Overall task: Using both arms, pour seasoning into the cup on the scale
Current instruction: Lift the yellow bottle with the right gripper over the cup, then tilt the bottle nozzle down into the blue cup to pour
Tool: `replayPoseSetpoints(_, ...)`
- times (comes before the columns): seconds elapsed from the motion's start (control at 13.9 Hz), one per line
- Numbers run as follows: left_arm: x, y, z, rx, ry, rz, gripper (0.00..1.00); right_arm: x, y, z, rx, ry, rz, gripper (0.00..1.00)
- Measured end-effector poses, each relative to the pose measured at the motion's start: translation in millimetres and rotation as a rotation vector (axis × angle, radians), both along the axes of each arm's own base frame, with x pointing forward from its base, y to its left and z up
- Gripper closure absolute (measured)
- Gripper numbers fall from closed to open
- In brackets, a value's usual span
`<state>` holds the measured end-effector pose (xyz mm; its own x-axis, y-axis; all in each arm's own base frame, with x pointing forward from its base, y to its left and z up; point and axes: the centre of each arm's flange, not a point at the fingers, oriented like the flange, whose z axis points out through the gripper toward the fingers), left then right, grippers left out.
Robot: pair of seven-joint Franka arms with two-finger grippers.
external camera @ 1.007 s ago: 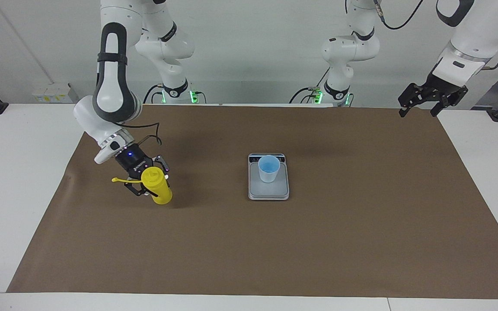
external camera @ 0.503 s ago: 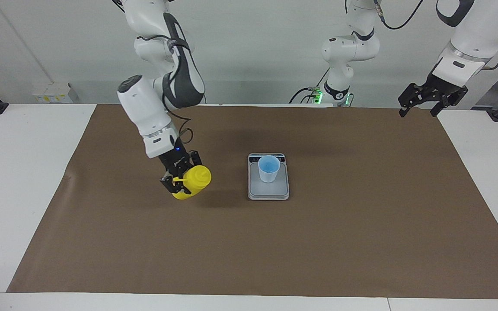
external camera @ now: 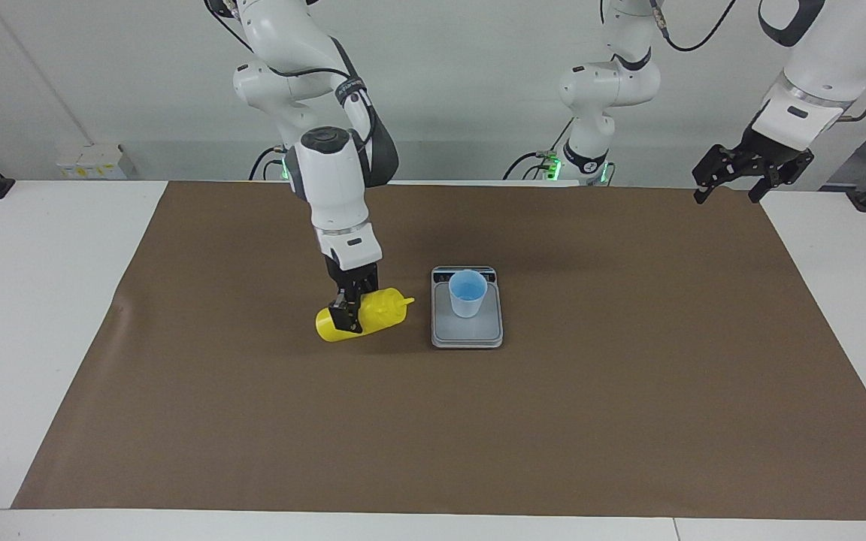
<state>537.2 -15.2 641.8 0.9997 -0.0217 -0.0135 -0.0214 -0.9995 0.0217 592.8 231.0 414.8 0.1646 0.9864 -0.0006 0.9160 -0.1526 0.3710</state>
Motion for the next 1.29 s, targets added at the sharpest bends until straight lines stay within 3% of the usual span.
replayPoseSetpoints(0.14, 0.0, 0.0, 0.0, 0.0, 0.0, 0.0, 0.0, -6.7, 17.7, 1.3, -0.082, -0.035, 0.083, 0.56)
replayPoseSetpoints(0.43, 0.0, 0.0, 0.0, 0.0, 0.0, 0.0, 0.0, -14.2, 38.0, 4.3, -0.15, -0.078, 0.151, 0.56)
replayPoseSetpoints(0.65, 0.0, 0.0, 0.0, 0.0, 0.0, 0.0, 0.0, -22.0, 56.7, 6.4, -0.324, -0.17, 0.287, 0.56)
replayPoseSetpoints(0.72, 0.0, 0.0, 0.0, 0.0, 0.0, 0.0, 0.0, -24.5, 61.4, 6.0, -0.349, -0.179, 0.304, 0.56)
replayPoseSetpoints(1.29, 0.0, 0.0, 0.0, 0.0, 0.0, 0.0, 0.0, -36.2, 96.7, -1.1, -0.509, -0.159, 0.309, 0.56)
